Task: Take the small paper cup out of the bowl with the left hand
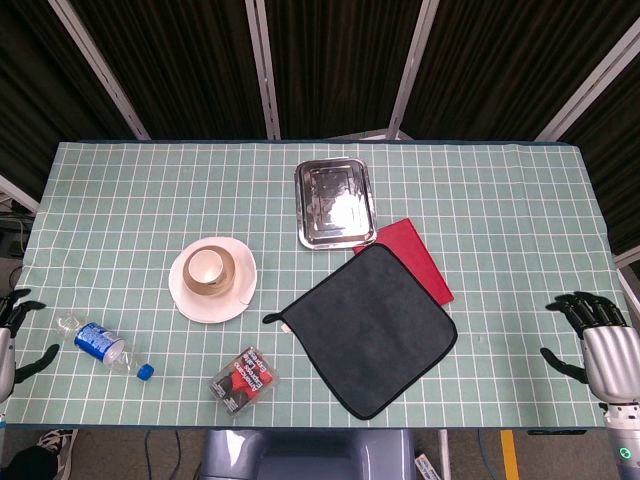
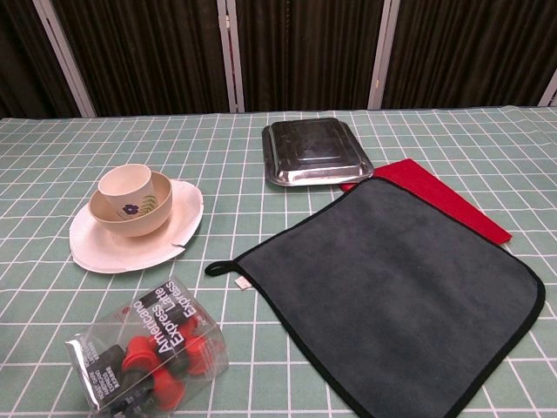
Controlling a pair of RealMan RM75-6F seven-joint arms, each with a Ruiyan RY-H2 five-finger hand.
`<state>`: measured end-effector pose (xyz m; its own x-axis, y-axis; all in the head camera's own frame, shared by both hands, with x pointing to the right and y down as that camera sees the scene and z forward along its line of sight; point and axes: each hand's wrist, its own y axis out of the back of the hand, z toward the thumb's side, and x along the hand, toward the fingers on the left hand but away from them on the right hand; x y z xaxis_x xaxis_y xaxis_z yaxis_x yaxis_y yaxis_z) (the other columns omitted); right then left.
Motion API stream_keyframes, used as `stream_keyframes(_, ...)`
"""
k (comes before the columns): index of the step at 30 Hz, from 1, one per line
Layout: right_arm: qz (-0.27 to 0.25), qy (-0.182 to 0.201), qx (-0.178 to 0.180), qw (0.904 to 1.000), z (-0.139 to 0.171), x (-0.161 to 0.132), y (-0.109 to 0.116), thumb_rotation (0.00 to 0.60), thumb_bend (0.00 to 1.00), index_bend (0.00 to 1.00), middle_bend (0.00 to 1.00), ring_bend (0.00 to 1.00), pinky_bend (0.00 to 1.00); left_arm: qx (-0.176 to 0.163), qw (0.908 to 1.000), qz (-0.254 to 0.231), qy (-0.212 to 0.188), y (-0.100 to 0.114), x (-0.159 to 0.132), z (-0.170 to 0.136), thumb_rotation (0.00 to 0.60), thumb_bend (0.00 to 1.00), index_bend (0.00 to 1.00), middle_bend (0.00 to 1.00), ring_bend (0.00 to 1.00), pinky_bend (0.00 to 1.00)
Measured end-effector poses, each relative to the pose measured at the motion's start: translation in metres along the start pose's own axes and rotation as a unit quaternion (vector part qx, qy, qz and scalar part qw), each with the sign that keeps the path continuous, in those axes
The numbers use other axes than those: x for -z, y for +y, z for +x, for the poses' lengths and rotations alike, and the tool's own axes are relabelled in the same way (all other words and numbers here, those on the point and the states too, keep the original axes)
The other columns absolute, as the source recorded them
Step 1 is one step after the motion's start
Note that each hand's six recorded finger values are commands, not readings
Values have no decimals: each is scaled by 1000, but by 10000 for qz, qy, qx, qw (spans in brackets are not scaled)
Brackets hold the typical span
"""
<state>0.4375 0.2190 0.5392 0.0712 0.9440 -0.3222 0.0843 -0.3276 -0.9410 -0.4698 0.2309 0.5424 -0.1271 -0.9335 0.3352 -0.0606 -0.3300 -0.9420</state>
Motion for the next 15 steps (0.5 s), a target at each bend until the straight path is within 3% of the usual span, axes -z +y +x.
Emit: stream_keyframes(15,-79,-49,-105,9999,0,0,1,600,35,37,0,0,0,49,9997,-64,-220,-4,-13,6,600,104,22,0,0,0)
